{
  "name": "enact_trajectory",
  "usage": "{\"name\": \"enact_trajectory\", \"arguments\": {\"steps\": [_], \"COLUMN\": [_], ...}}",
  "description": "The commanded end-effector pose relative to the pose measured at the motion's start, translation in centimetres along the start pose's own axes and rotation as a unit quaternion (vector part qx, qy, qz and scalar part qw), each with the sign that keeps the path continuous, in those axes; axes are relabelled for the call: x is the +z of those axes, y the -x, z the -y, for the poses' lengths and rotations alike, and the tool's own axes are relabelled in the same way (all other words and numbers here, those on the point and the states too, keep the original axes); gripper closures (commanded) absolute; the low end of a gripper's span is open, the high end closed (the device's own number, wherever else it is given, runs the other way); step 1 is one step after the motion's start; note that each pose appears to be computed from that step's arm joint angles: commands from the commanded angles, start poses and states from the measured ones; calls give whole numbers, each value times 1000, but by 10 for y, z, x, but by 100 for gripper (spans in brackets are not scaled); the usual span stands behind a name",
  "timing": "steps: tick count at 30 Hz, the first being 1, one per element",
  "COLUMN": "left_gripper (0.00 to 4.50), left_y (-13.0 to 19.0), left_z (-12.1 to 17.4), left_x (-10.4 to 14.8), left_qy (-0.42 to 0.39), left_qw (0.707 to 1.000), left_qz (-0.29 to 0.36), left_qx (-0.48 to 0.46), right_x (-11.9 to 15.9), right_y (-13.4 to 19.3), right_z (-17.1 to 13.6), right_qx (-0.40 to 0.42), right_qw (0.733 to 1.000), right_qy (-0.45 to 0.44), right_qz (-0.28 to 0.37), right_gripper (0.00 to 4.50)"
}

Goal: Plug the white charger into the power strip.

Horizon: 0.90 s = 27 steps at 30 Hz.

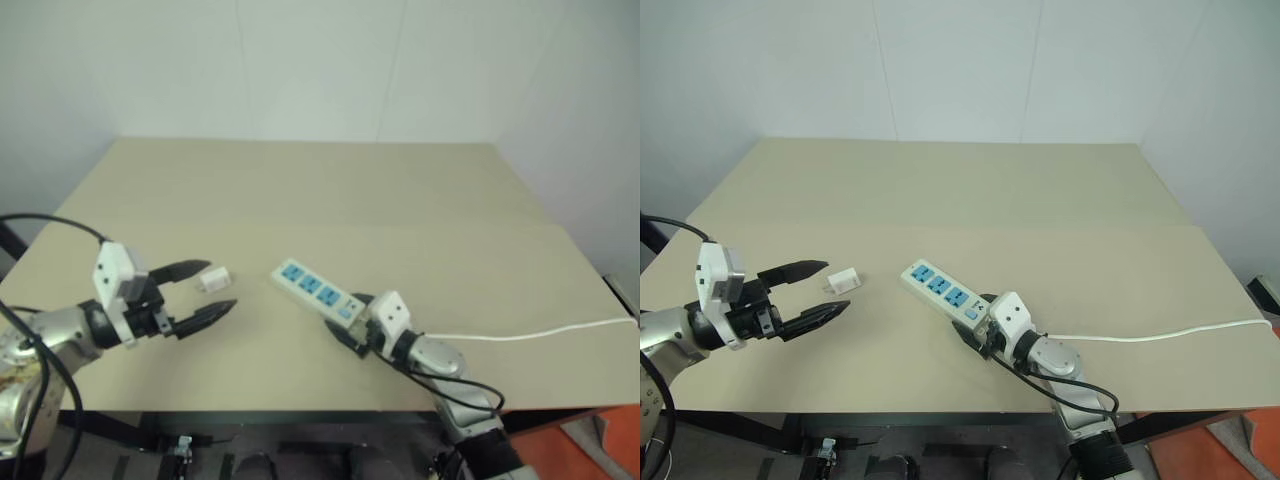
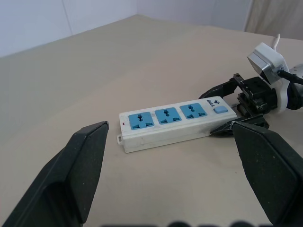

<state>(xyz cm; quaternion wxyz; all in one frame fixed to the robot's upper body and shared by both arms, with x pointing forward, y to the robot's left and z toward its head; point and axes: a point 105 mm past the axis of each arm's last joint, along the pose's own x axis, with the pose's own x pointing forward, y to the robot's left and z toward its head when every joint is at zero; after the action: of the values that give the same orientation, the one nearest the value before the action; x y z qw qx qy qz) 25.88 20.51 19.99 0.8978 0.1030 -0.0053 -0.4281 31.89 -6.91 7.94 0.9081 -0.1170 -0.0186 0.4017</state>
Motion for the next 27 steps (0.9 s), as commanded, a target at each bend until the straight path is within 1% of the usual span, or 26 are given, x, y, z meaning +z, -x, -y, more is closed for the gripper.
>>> {"name": "enact_trajectory", "arguments": {"steps": [1, 2, 3, 7, 10, 13, 15, 17, 20, 22, 24, 25, 27], "left_gripper": [0, 0, 0, 0, 0, 0, 0, 0, 0, 0, 0, 0, 0], "left_y": [-1, -1, -2, -2, -2, -3, -6, -12, -22, -29, -35, -39, -46], "left_z": [-1, -1, -1, -2, -1, -2, -4, -11, -28, -44, -59, -66, -79], "left_x": [10, 10, 10, 10, 10, 12, 15, 17, 19, 18, 17, 19, 18], "left_qy": [-27, -27, -27, -29, -31, -36, -45, -59, -99, -154, -194, -205, -213], "left_qw": [1000, 1000, 1000, 1000, 999, 999, 999, 998, 992, 981, 967, 962, 948], "left_qz": [9, 9, 9, 10, 9, 10, 6, -9, -61, -113, -162, -178, -233], "left_qx": [-3, -4, -4, -4, -3, -8, -19, -28, -39, -36, -30, -35, -38], "right_x": [3, 3, 3, 2, 3, 12, 19, 22, 18, 11, 4, 0, -6], "right_y": [-10, -13, -16, -22, -24, -23, -19, -14, -5, -1, 0, -1, -5], "right_z": [-12, -13, -13, -14, -11, -4, 1, 3, -3, -8, -10, -11, -11], "right_qx": [42, 46, 46, 57, 57, 61, 80, 115, 198, 247, 278, 289, 303], "right_qw": [999, 998, 998, 998, 998, 996, 994, 991, 979, 968, 958, 955, 951], "right_qy": [-22, -28, -33, -33, -32, -49, -50, -35, 5, 32, 56, 61, 63], "right_qz": [13, 14, 13, 11, 14, 38, 53, 61, 52, 45, 34, 27, 14], "right_gripper": [3, 3, 20, 108, 108, 108, 108, 108, 108, 108, 108, 108, 108]}}
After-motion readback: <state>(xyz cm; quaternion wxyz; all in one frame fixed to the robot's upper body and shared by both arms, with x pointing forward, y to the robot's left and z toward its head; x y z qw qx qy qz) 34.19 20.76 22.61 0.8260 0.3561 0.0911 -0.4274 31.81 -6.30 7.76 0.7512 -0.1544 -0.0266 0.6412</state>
